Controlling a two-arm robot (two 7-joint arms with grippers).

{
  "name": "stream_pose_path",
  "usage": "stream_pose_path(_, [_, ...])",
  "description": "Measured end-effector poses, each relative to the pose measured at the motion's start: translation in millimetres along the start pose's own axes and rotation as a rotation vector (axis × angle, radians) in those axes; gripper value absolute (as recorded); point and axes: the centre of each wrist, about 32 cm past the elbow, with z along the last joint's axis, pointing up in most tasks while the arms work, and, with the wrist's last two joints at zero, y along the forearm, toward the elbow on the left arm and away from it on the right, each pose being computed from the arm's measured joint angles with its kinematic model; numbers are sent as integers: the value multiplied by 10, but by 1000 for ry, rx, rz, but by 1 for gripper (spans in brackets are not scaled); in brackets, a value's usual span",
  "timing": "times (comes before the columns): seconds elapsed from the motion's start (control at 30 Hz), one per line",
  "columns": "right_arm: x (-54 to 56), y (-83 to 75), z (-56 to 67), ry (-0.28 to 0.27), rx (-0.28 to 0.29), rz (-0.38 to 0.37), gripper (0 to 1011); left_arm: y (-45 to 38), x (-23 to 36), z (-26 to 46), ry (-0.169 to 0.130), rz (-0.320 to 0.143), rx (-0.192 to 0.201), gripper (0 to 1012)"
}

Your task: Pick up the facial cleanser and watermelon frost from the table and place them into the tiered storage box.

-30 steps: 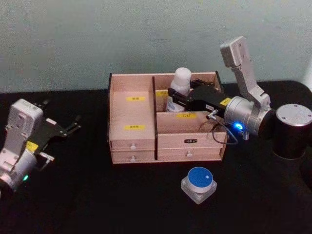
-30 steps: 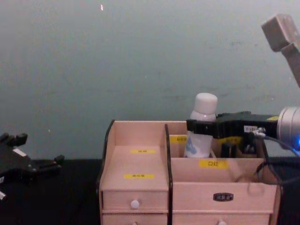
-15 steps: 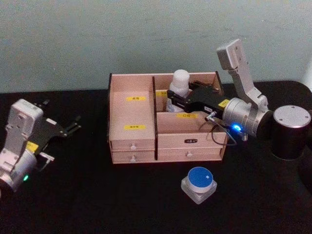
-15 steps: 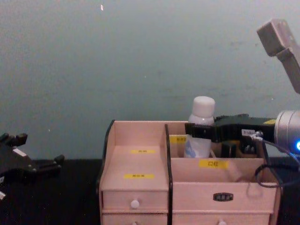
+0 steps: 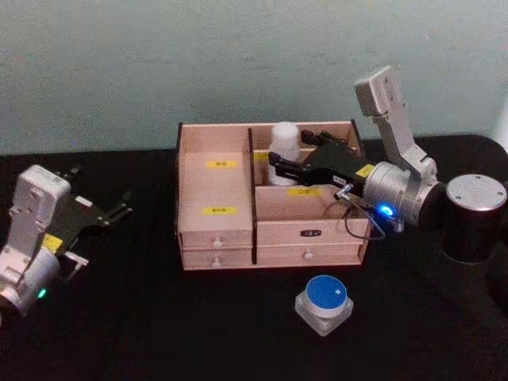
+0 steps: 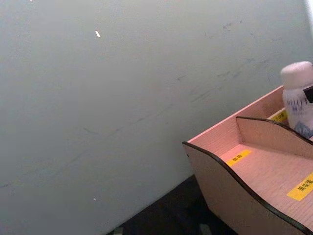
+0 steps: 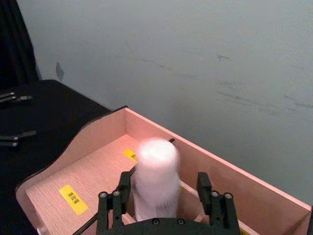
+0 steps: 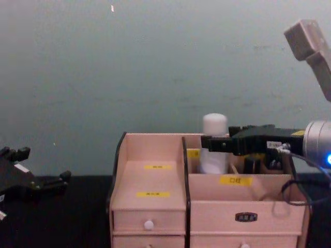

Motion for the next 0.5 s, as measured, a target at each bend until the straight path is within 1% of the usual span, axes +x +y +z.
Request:
stream_pose_path(0.03, [0,0,0,0,0,0,876,0,0,0,0,0,0,1001])
stream_pose_path(0.07, [0,-1,0,0,0,0,922,0,0,0,0,0,0,1001])
stream_pose_path(0.2, [2,-2,2,1,0,0,1000,0,0,0,0,0,0,1001])
stream_pose_path(0.5, [2,-2,1,2,0,0,1000,0,0,0,0,0,0,1001])
